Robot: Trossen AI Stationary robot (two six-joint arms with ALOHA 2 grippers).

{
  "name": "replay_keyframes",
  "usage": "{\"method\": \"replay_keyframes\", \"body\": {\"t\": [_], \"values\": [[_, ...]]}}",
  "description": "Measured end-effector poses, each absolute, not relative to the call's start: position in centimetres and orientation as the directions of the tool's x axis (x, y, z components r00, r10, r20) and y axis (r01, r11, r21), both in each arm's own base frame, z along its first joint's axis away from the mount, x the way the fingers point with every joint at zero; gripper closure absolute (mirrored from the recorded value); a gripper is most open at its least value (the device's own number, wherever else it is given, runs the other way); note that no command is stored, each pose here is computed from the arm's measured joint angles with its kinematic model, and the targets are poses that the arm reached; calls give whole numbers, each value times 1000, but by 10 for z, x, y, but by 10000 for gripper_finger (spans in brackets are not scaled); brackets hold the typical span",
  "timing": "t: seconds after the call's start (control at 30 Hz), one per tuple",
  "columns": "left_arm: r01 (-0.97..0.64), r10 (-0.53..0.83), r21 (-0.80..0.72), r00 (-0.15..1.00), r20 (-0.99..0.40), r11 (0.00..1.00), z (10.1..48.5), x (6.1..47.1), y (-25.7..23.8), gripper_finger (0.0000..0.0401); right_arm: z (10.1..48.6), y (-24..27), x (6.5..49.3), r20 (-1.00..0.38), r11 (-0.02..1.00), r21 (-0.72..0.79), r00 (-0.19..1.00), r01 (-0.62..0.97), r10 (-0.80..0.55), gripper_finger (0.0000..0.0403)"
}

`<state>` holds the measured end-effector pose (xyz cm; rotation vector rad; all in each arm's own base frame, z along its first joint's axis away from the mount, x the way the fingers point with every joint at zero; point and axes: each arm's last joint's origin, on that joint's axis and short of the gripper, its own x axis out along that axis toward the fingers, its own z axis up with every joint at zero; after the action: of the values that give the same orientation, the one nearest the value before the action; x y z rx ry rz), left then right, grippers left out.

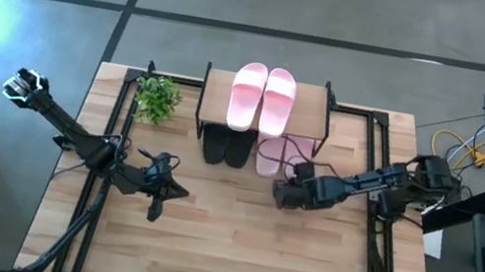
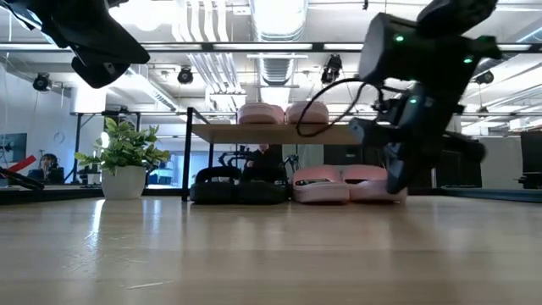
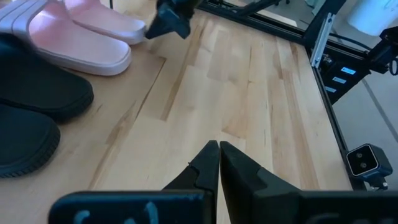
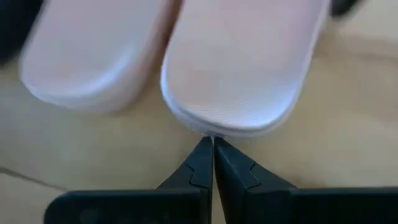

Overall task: Pick and place slides into the shelf
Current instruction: Move the pair of slides from the middle of the table to under the shelf

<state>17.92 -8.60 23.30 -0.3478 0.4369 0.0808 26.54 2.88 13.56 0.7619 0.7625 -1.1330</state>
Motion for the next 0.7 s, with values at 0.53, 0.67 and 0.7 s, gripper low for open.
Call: {"method": "replay_keyframes", "body": {"t": [0.53, 0.67, 0.7], "values": [[-153, 3, -316, 904, -428, 936, 233, 179, -86, 401, 150, 62, 289, -840, 418, 365, 488, 832, -238, 394], [-153, 3, -316, 904, -428, 937, 233, 179, -86, 401, 144, 63, 290, -811, 372, 360, 484, 855, -328, 394], [-153, 3, -316, 904, -428, 936, 233, 179, -86, 401, 142, 59, 291, -809, 361, 356, 478, 862, -342, 394]]}}
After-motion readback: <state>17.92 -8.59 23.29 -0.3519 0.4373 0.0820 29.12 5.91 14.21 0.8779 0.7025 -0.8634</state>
